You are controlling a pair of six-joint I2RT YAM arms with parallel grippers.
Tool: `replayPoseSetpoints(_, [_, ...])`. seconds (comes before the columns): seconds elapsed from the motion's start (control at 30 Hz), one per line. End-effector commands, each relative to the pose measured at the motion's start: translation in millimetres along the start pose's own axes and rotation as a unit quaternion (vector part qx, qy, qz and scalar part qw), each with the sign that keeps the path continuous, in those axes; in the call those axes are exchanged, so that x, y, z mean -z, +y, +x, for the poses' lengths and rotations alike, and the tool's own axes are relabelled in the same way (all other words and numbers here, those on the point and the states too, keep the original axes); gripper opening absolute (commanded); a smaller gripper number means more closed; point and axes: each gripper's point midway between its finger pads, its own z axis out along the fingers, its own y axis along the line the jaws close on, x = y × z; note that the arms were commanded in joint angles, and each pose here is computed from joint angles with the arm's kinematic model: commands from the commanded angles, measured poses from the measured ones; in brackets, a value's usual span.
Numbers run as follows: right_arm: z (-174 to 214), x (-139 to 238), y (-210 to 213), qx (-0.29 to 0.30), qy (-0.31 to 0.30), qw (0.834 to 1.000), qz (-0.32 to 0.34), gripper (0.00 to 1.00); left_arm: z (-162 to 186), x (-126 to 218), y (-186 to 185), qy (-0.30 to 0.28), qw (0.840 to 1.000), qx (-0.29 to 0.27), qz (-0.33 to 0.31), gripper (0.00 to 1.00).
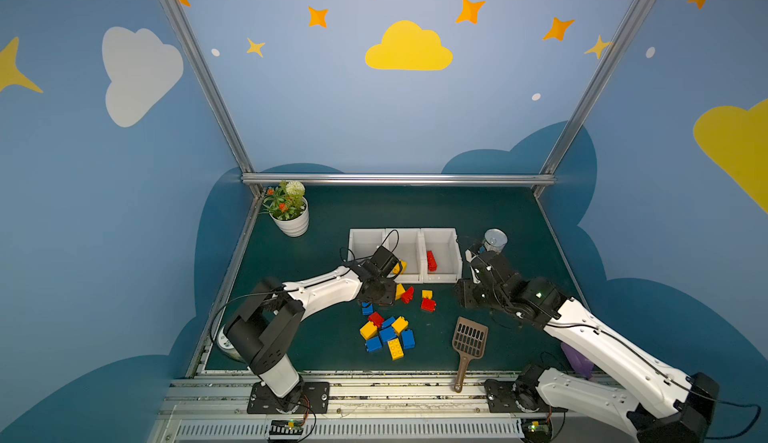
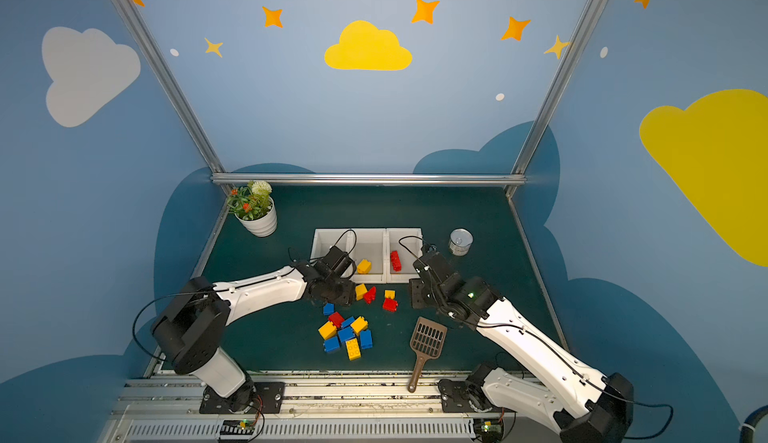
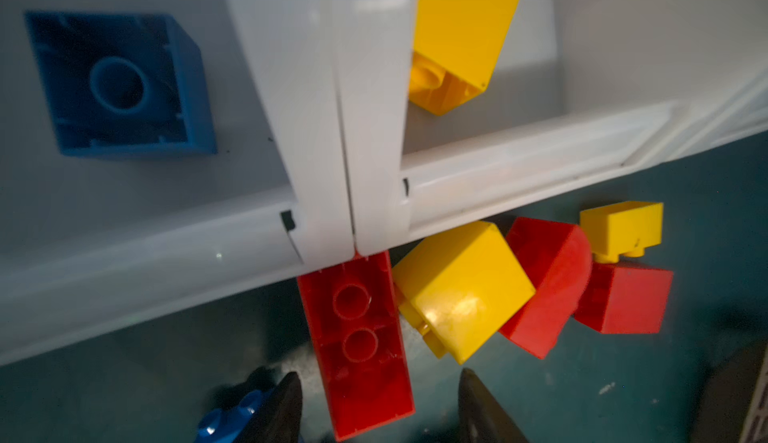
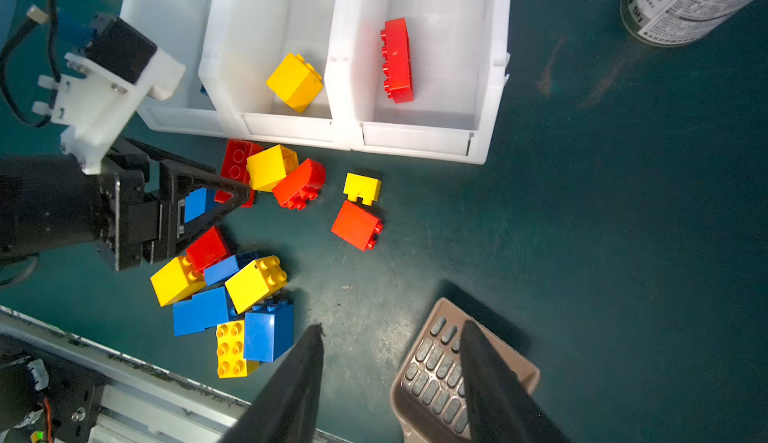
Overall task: Sort the legos into containers by color
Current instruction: 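Grasp a red 2x4 brick with the left gripper while the right arm draws back, then carry the red brick with the left gripper into the farthest compartment and release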
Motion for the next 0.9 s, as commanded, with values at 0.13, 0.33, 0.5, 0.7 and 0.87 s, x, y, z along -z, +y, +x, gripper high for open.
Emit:
replayPoseSetpoints(0.13, [-4,-8,0,-0.004,0.003,1.000,0.003,0.53,4,-9,5,0.014,1.000,-0.006,-0.020,0.53])
replayPoseSetpoints(0.33, [-6,-11,0,-0.009,0.003,1.000,0.005,0.53,9,-20,6,0.028,0.999,-0.012,-0.026,0.39])
replayPoseSetpoints(0.5, [-6,-8,-3,-0.013,-0.002,1.000,0.010,0.51,8,-17,6,0.025,0.999,-0.015,-0.025,0.32])
replayPoseSetpoints(0.7, [-6,-5,-7,-0.018,-0.006,1.000,0.014,0.51,17,3,-8,0.025,1.000,-0.018,-0.002,0.31])
replayPoseSetpoints(0.87, [-4,-2,-10,-0.020,-0.008,1.000,0.018,0.50,12,26,-33,0.001,0.999,-0.019,0.044,0.32])
